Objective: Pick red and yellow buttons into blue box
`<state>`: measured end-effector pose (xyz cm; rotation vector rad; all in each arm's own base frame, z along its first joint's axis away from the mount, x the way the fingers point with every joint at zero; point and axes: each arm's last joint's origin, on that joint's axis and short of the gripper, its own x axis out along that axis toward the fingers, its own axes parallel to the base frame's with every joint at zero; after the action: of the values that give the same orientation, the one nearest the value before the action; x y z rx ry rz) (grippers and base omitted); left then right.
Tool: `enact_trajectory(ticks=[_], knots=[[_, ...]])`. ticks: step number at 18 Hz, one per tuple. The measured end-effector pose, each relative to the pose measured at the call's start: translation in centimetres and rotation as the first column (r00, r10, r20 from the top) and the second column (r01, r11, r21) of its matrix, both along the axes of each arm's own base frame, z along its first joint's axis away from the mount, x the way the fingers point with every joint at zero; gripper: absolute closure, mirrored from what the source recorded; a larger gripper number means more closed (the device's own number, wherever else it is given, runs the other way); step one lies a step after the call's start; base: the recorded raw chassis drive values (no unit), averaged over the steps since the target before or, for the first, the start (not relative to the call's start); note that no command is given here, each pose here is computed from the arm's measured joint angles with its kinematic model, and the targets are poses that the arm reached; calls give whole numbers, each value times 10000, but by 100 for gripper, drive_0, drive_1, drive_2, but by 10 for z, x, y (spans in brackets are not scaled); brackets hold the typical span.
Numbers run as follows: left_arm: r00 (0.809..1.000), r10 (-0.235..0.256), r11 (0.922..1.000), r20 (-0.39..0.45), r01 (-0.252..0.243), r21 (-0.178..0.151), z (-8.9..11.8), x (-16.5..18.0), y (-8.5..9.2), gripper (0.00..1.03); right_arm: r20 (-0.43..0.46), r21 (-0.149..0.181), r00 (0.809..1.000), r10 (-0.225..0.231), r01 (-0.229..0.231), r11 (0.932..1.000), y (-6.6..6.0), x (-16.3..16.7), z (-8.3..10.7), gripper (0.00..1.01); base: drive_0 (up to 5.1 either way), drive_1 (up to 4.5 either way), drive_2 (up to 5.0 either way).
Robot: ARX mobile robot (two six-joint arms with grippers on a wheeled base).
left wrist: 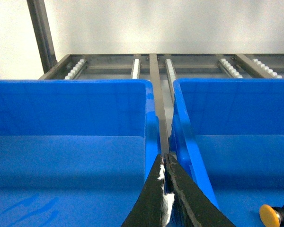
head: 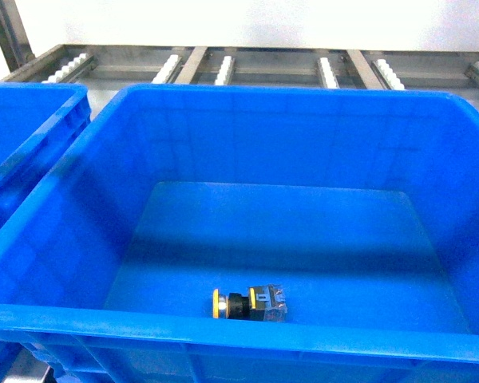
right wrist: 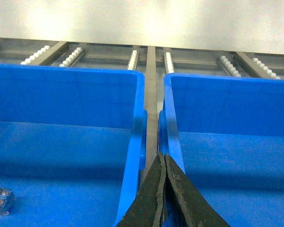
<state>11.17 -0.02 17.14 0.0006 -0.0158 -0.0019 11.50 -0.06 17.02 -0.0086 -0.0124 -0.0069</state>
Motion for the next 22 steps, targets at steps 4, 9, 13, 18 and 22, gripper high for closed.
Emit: enact_trajectory(ticks=[4,9,13,18,22], knots=[[10000,0,10000,-50,0,0,-1,-4,0,101,-19,0,10000,0,0,10000,0,-5,-1,99,0,0,0],[9999,0,10000,-153,0,0,-4,-14,0,101,-95,8,9999,73,-72,10000,1,-18,-4,99,0,0,0],[9999,0,10000,-153,0,-3,-4,-14,0,51,-95,4,9999,73,-72,10000,1,-18,-4,45,0,0,0],[9999,0,10000,-145,0,-4,-4,-14,0,4,-72,8,9999,73,-73,10000,1,-18,-4,1,2,-170,175],[9999,0,10000,-164,0,-3,-4,-14,0,5,-118,8,9999,73,-72,10000,1,-18,-4,3,0,-419,420]])
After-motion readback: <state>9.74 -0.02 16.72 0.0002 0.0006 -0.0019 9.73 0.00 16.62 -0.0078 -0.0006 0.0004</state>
